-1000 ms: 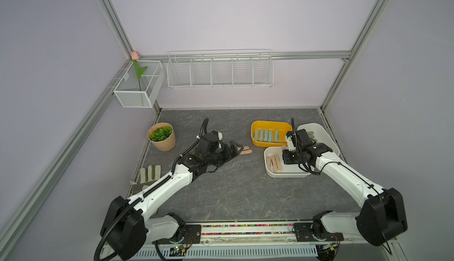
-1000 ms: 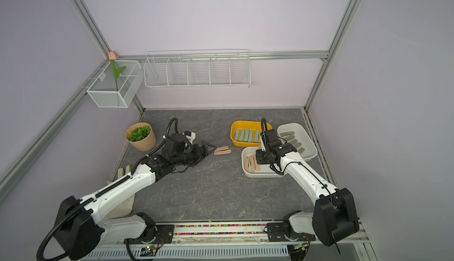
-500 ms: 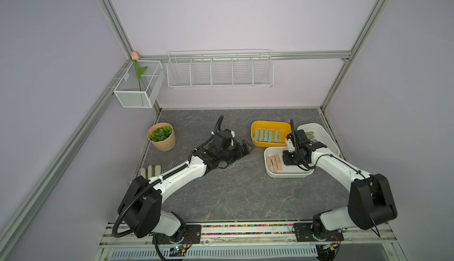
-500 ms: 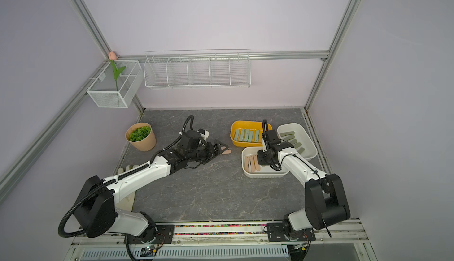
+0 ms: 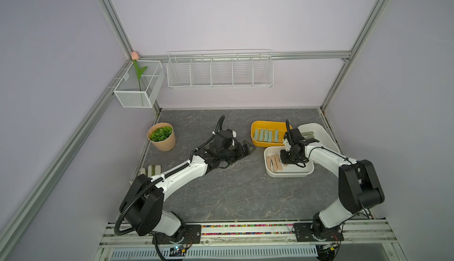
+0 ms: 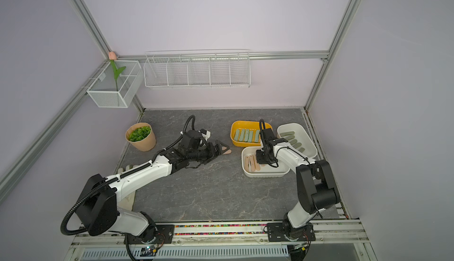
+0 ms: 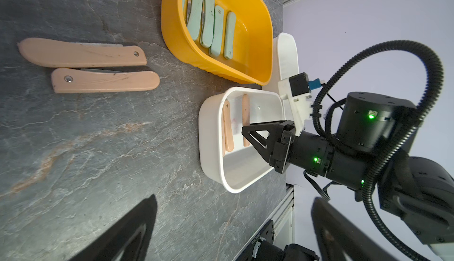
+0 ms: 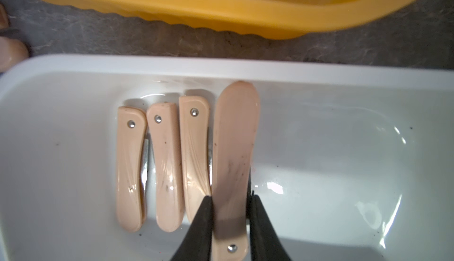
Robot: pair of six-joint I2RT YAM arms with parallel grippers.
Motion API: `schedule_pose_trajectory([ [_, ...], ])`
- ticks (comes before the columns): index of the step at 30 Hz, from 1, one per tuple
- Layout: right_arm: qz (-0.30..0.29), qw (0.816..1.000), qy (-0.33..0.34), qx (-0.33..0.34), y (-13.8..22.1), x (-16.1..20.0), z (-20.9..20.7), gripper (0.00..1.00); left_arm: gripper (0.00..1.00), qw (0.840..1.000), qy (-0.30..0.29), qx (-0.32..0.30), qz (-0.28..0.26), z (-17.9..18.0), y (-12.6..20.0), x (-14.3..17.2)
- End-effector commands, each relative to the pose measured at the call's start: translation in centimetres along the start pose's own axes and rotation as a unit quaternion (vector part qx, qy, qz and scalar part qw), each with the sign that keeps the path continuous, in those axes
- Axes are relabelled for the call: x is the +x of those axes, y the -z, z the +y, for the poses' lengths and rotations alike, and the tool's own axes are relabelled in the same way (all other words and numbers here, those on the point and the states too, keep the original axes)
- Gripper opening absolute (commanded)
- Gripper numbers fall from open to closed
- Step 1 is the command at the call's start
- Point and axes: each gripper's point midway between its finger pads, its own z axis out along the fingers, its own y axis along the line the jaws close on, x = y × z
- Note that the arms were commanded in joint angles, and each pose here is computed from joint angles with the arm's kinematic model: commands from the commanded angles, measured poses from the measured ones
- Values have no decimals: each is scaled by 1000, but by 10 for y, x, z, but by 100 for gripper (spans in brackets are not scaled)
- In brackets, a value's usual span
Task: Place the fruit knives into the storage box by color
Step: Place the fruit knife in the storage box.
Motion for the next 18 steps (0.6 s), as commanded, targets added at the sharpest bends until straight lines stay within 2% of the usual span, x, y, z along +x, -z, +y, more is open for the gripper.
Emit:
schedule_pose_trajectory([
  [1,-2,1000,-3,2,-4,-6,-2,23,99,1000,-16,20,-14,-19,7,-9],
  [10,13,1000,-6,13,-17,0,-7,27,99,999,-16,20,-20,-21,13,-9],
  [12,16,1000,-6,16,-18,1,-9,31,99,999,-16,21,-21,-21,14,-9],
  [15,15,1000,-10,19,-16,0,-11,42,99,999,-16,19,-22,-21,16,-9],
  [18,3,1000,-15,14,-2,-3,-10,45,99,999,-17,19,-23,-21,18,-9],
])
